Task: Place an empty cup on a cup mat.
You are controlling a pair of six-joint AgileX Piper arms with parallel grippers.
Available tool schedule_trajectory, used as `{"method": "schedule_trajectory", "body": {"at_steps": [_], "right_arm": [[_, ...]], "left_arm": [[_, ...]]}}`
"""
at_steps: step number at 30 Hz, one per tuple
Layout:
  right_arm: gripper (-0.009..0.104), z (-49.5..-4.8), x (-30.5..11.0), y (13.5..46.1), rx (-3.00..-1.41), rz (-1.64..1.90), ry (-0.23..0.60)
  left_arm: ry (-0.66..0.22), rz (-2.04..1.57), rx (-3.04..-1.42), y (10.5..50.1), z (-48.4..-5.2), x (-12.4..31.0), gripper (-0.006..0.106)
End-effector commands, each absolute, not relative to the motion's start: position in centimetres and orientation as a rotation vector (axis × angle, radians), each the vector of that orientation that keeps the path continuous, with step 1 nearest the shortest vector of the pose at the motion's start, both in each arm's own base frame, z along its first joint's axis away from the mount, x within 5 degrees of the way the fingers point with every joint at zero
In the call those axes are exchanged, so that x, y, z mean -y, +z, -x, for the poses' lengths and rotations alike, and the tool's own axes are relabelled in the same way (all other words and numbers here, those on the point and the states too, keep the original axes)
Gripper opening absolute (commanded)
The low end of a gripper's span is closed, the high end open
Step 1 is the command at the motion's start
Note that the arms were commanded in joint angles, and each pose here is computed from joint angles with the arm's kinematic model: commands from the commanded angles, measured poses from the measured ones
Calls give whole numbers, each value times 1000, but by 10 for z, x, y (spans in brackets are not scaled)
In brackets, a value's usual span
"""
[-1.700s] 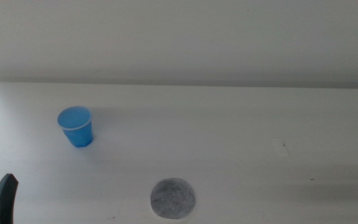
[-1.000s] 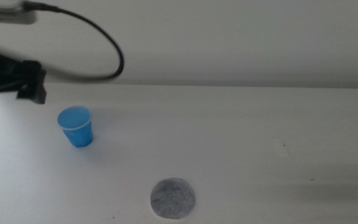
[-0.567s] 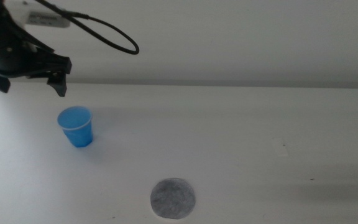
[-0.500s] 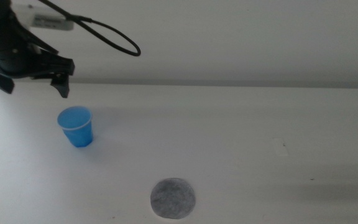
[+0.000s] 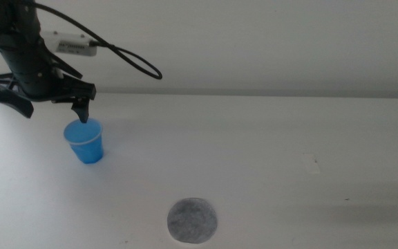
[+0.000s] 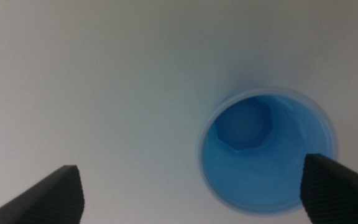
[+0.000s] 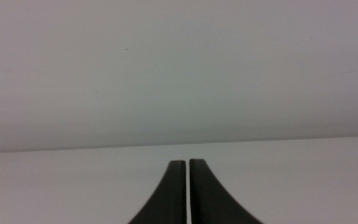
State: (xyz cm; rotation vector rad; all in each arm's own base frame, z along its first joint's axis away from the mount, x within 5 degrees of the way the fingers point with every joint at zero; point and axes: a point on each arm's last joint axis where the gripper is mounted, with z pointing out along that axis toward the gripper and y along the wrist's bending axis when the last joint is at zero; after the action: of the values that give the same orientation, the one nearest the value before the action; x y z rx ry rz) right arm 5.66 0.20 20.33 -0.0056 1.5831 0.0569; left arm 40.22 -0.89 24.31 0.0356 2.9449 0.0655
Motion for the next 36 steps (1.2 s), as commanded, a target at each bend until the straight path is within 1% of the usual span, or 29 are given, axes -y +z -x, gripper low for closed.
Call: {"method": "schedule_trajectory", "body": {"at_steps": [1,3,6,9,13,16,21,24,25,26,27,28,30,32,34,36], "right_arm": [[-2,-55,-2,194,-1576,16,50],[-2,-55,-2,194,-1576,16,50],[-2,-55,-2,194,-1576,16,50],[-2,-55,-2,194,-1576,16,50],[-2,-55,-2,194,-1576,16,50],[-2,-55,-2,194,-1576,16,50],[-2,-55,-2,194,-1576,16,50],[-2,-55,-2,194,-1576,16,50],[-2,-55,-2,194,-1576,16,50],[-2,-55,-2,194,-1576,16,50],[-2,-55,-2,194,-1576,16,50],[-2,-55,-2,194,-1576,16,50],[-2,-55,-2,194,-1576,16,50],[-2,-55,-2,194,-1576,16,50],[-2,-55,-2,194,-1576,16,50],[-2,-55,-2,194,-1576,16,50]], "left_arm": [[67,-34,-2958,240,-404,8,93],[61,-32,-2987,236,-403,8,92],[54,-34,-3029,231,-401,9,87],[54,-42,-3014,229,-403,9,79],[28,-34,-3000,222,-402,10,71],[25,-35,-3000,213,-401,11,67],[27,-36,-3041,195,-404,11,65],[15,-55,-3058,185,-407,12,65],[7,-52,-3063,182,-407,12,64],[-1,-64,-3066,181,-407,13,60],[-1,-76,-3065,180,-408,13,55],[-1,-81,-3061,180,-408,13,46],[-2,-61,-3050,180,-409,13,26],[-3,-31,-3042,182,-409,13,0],[-3,-29,-3052,188,-406,12,-2],[-3,-42,-3070,203,-398,15,-2]]}}
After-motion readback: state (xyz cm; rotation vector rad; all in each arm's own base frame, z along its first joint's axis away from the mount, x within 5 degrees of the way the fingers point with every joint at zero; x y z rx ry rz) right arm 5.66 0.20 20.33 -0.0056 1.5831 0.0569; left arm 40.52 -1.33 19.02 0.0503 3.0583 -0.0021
